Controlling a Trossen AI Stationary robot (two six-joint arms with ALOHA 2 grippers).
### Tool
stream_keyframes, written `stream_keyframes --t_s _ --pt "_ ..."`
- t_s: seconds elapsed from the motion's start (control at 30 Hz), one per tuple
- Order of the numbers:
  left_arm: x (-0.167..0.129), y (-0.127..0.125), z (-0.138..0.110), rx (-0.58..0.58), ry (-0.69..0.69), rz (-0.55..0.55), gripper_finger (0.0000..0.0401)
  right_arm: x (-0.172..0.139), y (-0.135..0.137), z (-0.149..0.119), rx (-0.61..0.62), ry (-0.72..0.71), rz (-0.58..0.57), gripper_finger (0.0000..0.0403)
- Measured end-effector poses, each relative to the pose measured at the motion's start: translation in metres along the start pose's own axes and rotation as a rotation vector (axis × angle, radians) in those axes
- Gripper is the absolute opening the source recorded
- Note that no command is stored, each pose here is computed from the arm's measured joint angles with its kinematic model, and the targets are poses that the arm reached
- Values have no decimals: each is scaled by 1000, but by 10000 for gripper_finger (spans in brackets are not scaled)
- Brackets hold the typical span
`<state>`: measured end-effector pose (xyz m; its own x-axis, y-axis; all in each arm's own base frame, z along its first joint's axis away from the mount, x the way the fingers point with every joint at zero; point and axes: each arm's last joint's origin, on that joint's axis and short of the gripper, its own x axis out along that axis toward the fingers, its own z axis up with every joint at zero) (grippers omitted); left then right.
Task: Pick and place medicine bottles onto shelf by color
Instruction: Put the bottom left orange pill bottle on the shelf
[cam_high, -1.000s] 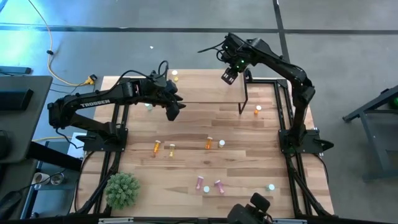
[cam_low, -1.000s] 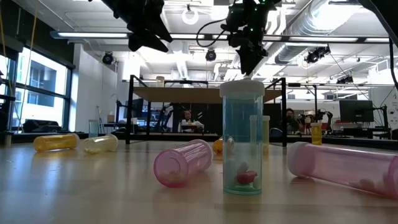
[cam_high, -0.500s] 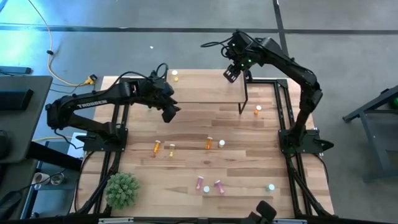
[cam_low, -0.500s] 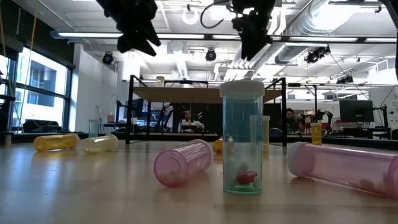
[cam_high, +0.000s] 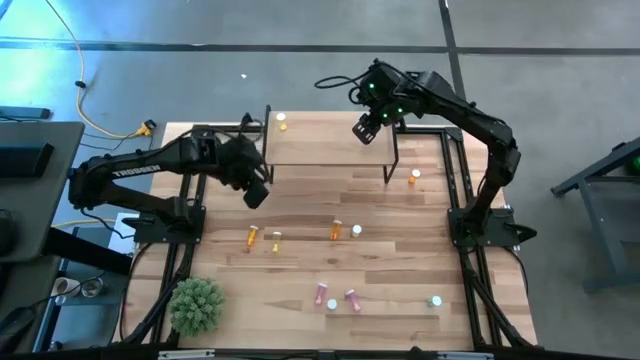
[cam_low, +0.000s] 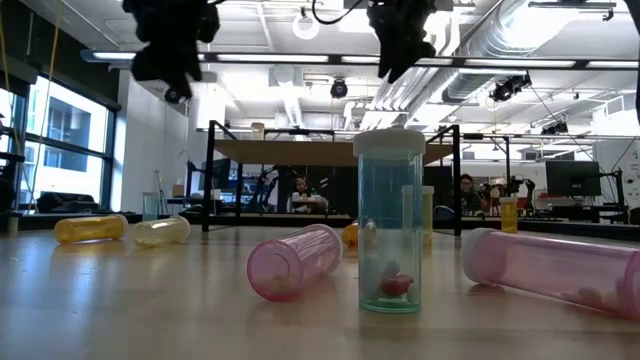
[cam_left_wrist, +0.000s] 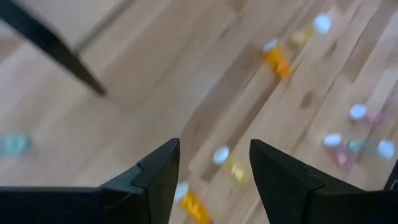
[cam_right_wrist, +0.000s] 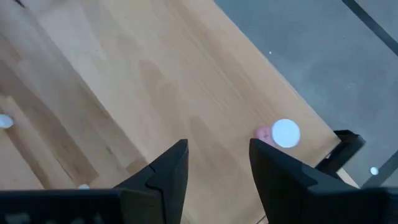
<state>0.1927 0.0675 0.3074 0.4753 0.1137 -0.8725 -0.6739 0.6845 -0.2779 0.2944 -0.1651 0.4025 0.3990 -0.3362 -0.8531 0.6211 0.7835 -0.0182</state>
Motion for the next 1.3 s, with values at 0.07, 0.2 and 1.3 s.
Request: stream_keyframes --t_s 0.07,0.2,1.3 --pt "0 -4 -7 -5 28 37 186 0 3 0 -6 -7 5 161" --pt "0 -14 -20 -37 52 94 186 -1 6 1 -11 -21 14 161" --pt "76 -33 -119 -525 151 192 186 -1 7 6 -71 -72 19 161"
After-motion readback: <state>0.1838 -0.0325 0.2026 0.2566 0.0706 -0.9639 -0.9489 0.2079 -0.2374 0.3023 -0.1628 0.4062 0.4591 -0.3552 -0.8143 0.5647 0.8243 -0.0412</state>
